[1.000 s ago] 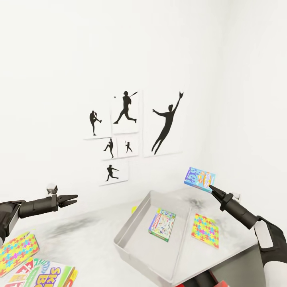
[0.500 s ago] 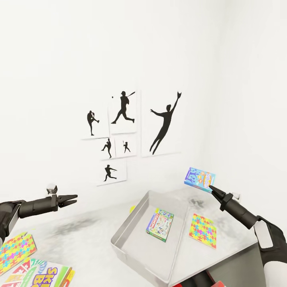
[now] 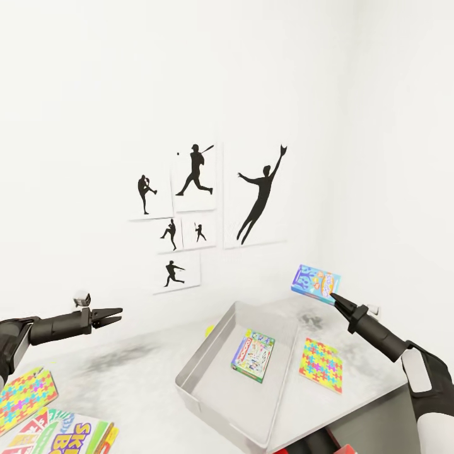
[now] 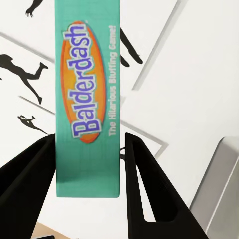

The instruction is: Put all the toys in the child's room - the three board games (two on the bed and one on the table), the two jigsaw puzzles on the table, and the tennis ball on the table - inside the toy box on the table in the child's room.

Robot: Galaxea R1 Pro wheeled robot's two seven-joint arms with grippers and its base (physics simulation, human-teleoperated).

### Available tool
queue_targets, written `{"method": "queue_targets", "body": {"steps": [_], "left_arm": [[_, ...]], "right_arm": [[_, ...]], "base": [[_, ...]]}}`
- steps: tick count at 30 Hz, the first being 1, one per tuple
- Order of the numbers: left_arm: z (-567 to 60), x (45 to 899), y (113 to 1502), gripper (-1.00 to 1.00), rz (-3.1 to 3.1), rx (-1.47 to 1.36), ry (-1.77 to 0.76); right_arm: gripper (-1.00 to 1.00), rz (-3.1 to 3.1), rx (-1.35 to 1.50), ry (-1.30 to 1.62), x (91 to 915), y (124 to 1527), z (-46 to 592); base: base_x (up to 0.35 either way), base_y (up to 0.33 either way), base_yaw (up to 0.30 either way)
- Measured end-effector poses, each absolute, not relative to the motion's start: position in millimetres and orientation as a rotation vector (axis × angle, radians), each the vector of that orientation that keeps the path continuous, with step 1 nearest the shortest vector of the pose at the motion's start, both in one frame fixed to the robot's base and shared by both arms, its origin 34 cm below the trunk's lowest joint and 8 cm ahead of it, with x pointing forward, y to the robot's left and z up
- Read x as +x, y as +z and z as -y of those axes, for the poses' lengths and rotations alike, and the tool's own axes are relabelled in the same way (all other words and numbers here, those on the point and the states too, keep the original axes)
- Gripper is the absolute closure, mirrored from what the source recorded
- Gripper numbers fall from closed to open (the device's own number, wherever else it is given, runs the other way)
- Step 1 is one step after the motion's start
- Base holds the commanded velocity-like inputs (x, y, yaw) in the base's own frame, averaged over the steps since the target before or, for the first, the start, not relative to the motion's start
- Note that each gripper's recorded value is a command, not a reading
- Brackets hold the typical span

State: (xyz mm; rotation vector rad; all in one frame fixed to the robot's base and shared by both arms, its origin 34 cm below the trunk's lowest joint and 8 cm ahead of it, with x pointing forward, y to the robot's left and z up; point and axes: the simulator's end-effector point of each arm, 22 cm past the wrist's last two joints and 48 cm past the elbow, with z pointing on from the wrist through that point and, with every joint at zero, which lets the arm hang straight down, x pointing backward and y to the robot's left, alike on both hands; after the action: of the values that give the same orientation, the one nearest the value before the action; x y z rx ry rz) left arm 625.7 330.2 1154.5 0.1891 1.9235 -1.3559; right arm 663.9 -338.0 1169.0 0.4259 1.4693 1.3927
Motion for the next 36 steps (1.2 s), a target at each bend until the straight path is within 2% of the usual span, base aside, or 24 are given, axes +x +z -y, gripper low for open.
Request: {"method": "queue_targets", "body": {"steps": [11, 17, 26, 36], "left_arm": [[-330, 626, 1154, -1.0, -1.924, 0.189, -1.356], [-330, 626, 1154, -1.0, -1.924, 0.189, -1.356], [-330, 626, 1155, -1.0, -1.923, 0.189, -1.356], [-329, 626, 1154, -1.0, -1.924, 0.191, -1.358]], "right_arm": [[1.0, -1.513, 0.44, 1.381, 668, 1159, 329], [1.0, -1.698, 0.384, 1.34, 674, 1130, 288], [1.0, -1.79, 0.399, 1.315, 675, 1112, 275], [1.0, -1.746, 0.427, 1.526, 669, 1124, 221]], "base": [[0.0, 0.0, 0.0], [0.0, 0.0, 0.0], [0.0, 0.0, 0.0], [0.0, 0.0, 0.0]]}}
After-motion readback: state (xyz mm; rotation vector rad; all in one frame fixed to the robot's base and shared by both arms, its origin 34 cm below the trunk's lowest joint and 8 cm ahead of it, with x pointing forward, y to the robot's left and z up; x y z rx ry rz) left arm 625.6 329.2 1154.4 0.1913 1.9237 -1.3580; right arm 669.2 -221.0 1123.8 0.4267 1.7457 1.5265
